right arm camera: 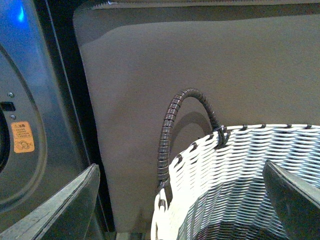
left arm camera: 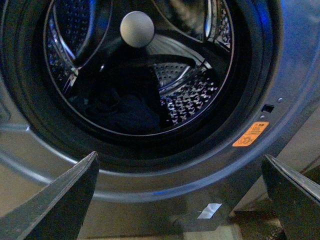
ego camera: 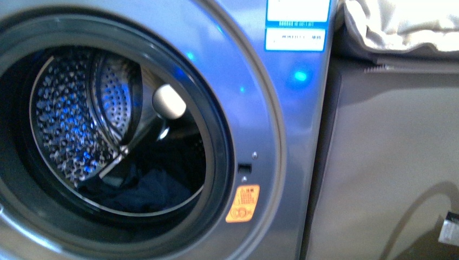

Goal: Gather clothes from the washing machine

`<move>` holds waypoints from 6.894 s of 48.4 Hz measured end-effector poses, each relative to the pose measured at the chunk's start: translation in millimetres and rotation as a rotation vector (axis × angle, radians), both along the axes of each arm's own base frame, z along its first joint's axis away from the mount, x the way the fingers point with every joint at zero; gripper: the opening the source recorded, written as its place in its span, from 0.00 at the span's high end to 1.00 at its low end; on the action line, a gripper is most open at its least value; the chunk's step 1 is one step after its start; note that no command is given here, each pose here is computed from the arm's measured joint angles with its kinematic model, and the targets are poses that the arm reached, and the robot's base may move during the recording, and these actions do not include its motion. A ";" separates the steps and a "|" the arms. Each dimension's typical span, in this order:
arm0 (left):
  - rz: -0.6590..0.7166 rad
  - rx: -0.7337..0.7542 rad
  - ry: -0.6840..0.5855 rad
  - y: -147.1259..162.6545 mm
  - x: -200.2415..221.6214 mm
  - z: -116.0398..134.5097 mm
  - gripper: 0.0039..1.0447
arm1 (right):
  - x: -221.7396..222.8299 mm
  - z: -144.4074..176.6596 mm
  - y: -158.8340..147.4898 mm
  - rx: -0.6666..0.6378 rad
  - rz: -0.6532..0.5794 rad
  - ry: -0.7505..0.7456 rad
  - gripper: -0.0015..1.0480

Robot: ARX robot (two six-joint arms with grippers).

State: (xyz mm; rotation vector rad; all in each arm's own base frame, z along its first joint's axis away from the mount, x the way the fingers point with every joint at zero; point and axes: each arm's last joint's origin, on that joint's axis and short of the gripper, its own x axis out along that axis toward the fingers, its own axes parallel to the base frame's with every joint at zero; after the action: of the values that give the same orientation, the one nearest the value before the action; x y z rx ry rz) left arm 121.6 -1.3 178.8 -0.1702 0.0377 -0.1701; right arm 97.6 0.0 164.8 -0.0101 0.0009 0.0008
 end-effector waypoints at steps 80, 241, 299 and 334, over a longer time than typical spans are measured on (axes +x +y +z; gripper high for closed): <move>-0.059 0.207 0.195 -31.4 314.4 -32.0 0.06 | 0.0 0.0 0.0 0.000 0.000 0.000 0.07; -0.013 0.181 0.271 -21.9 241.6 17.6 0.86 | 0.0 0.0 0.0 0.000 0.000 0.000 0.07; -0.016 0.184 0.112 -3.9 97.6 79.4 0.86 | 0.0 0.0 0.0 0.000 0.000 0.000 0.07; -0.059 0.161 0.008 2.7 25.1 109.5 0.86 | 0.0 0.0 0.0 0.000 0.000 0.000 0.07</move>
State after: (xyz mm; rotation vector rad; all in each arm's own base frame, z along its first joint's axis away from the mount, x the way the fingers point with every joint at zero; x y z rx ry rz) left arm 146.7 1.4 288.4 -0.0095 0.0639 -0.2243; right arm 97.6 0.0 164.8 -0.0101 0.0009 0.0008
